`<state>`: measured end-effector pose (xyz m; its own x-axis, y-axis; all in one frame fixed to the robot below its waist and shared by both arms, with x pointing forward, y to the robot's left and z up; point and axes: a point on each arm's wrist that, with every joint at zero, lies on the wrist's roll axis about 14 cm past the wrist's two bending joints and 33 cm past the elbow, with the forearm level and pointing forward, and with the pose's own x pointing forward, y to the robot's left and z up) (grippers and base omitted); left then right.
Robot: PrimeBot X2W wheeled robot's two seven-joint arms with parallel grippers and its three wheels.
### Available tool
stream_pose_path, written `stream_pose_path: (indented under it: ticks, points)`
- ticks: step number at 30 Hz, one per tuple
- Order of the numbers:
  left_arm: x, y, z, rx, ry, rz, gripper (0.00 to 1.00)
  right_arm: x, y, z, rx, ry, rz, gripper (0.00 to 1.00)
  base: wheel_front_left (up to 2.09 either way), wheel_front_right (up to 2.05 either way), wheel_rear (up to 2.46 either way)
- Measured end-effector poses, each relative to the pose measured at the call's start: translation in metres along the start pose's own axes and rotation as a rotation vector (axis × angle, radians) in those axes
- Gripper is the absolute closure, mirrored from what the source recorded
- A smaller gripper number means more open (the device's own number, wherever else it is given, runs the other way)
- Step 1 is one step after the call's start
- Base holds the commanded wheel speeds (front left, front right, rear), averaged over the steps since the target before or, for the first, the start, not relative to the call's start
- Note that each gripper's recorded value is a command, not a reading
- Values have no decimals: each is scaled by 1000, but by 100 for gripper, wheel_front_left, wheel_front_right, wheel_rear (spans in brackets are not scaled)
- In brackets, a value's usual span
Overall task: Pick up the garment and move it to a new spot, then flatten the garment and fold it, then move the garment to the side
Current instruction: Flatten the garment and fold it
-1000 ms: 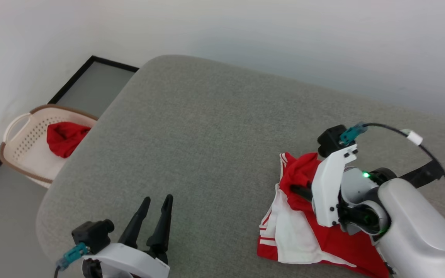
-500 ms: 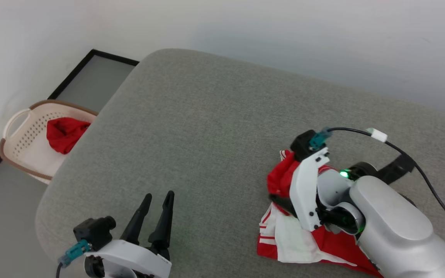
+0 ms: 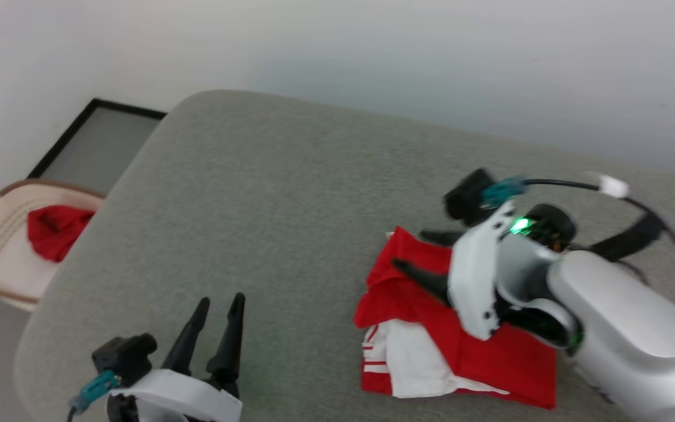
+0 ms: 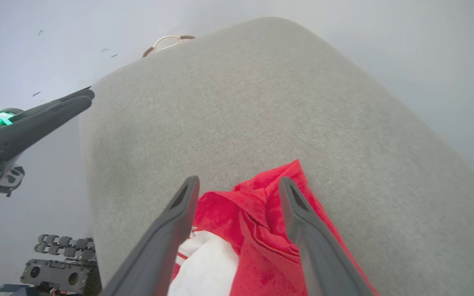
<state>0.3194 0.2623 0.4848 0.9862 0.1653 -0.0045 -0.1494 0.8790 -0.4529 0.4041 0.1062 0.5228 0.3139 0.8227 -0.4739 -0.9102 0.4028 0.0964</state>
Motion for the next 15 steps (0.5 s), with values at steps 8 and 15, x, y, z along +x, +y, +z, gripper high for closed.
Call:
stream_pose_path:
  ticks: [8, 15]
  points:
    - [5, -11, -8, 27, 24, -50, 0, -64, -45, 18, -51, -275, -168, 0, 0, 0, 0]
    - [13, -24, -11, 57, 37, -107, 0, -132, -91, 5, -87, -457, -391, 0, 0, 0, 0]
